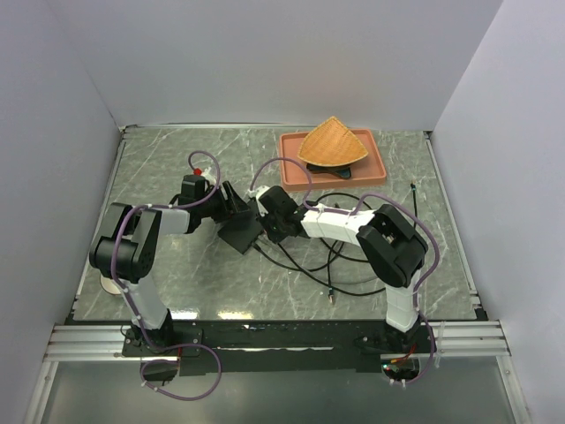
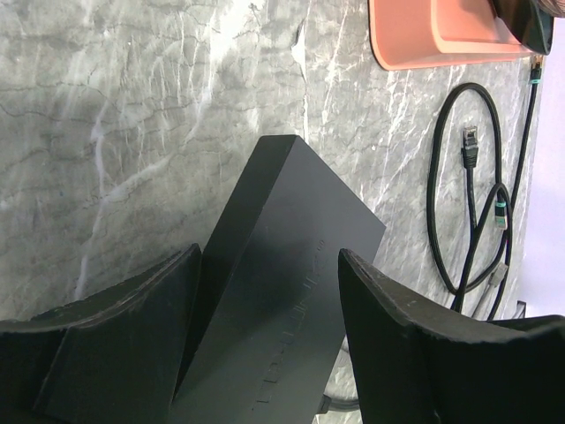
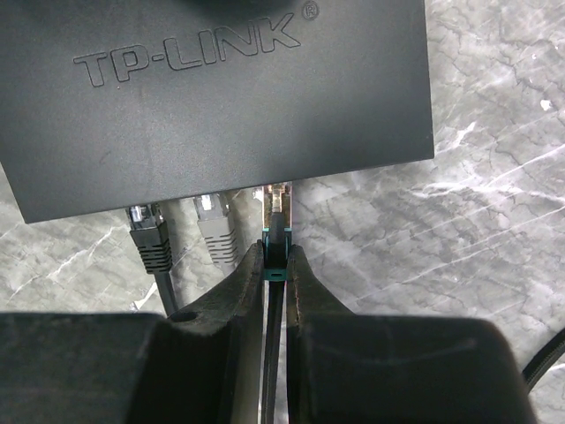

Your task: Insert the plug into the switch port

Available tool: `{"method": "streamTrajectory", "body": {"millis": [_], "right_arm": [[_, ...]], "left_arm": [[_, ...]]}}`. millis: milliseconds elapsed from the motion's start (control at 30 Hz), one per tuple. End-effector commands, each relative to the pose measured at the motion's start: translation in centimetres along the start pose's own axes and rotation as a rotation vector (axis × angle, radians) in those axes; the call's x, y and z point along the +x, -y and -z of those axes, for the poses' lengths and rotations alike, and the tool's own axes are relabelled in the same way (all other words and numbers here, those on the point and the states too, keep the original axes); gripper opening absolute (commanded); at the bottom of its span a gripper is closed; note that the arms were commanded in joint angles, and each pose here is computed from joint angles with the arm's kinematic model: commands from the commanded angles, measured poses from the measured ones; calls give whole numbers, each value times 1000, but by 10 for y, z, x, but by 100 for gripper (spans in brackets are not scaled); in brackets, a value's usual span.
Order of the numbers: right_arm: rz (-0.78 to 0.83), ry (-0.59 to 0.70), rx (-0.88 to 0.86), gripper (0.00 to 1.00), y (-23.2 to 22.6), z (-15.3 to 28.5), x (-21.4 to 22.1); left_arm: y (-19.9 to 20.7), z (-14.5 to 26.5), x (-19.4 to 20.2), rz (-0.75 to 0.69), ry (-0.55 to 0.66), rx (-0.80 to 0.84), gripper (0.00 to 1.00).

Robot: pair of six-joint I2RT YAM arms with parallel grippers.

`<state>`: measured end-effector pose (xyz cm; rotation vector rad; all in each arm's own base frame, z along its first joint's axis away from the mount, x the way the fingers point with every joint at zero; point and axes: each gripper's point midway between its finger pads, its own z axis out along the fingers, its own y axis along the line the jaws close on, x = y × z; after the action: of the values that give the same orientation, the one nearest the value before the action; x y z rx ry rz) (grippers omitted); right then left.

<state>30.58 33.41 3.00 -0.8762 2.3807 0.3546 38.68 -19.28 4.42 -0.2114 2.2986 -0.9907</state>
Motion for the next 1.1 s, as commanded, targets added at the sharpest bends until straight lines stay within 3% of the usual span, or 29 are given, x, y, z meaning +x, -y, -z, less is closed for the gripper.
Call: {"method": "streamTrajectory", "body": {"millis": [0, 500, 1067], "right_arm": [[48, 153, -69, 0, -21, 2, -53], [187, 200, -97, 0, -22, -2, -55], [84, 250, -27, 0, -12, -11, -78]], "left_arm": [[7, -3, 12, 1, -53, 42, 69], [8, -6, 20, -5, -88, 75, 67], [2, -9, 41, -2, -189, 82, 61]]}}
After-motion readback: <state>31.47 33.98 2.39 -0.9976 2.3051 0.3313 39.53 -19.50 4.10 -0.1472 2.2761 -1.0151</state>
